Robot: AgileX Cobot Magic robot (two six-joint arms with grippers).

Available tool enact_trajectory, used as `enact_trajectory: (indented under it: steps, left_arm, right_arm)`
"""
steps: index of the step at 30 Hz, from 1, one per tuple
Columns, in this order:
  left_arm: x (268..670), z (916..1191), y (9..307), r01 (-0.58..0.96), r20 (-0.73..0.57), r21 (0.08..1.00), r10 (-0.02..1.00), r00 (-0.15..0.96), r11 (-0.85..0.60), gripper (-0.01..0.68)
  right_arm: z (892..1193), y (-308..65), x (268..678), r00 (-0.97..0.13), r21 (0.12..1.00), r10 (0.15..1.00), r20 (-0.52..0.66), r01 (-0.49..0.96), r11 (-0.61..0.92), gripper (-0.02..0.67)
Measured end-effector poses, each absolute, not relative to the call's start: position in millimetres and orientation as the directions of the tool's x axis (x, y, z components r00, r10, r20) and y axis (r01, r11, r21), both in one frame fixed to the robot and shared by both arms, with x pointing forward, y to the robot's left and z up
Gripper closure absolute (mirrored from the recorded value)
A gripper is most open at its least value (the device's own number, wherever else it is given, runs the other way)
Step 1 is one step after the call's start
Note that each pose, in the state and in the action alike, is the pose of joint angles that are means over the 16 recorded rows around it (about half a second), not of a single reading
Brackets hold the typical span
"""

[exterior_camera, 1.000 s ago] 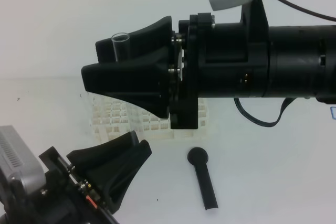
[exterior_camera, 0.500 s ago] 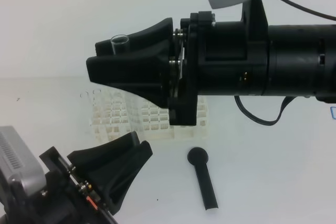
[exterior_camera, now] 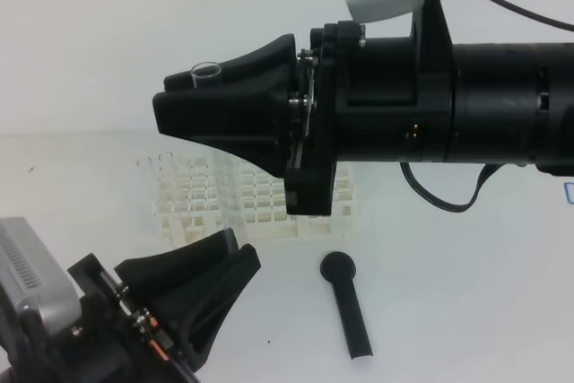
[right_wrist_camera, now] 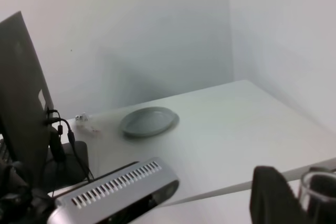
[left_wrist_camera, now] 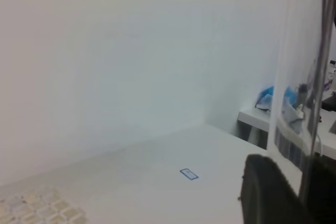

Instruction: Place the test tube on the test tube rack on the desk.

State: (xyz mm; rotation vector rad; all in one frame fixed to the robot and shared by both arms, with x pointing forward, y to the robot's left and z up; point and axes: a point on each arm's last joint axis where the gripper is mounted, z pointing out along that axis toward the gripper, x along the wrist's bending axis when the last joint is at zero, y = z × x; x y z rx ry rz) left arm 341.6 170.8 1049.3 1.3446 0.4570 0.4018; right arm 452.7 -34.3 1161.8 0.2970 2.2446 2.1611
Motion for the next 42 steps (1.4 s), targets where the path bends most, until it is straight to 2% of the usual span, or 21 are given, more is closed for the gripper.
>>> enact_trajectory:
  steps: [7, 11, 14, 18, 27, 35, 42]
  left_arm:
    - [335, 1053, 181, -0.057, -0.02, 0.991, 0.565, 0.825, 0.118, 0.411]
    - [328, 1056, 193, -0.079, 0.022, 0.994, 0.598, 0.801, 0.069, 0.393]
    - [322, 1057, 204, -0.083, 0.049, 0.996, 0.627, 0.777, 0.025, 0.424]
    - [313, 1056, 220, -0.063, 0.061, 0.998, 0.665, 0.744, -0.022, 0.5]
    - [298, 1047, 246, 0.065, -0.013, 0.997, 0.725, 0.688, -0.043, 0.651]
    - [293, 1041, 253, 0.174, -0.106, 0.985, 0.74, 0.664, -0.015, 0.672]
    - [293, 1038, 254, 0.214, -0.137, 0.977, 0.745, 0.653, -0.008, 0.673]
  right_arm:
    - [1162, -34, 454, -0.982, 0.994, 0.163, 0.093, 0.1, 0.033, 0.531]
    - [1163, -35, 458, -0.977, 0.996, 0.201, 0.07, 0.079, 0.037, 0.531]
    - [1163, -35, 461, -0.97, 0.997, 0.237, 0.051, 0.063, 0.042, 0.531]
    - [1164, -37, 466, -0.957, 0.998, 0.289, 0.025, 0.042, 0.051, 0.532]
    - [1165, -39, 472, -0.938, 0.998, 0.346, -0.024, 0.0, 0.07, 0.532]
    - [1165, -39, 472, -0.935, 0.997, 0.351, -0.042, -0.016, 0.076, 0.532]
    - [1165, -39, 472, -0.935, 0.997, 0.351, -0.044, -0.019, 0.076, 0.532]
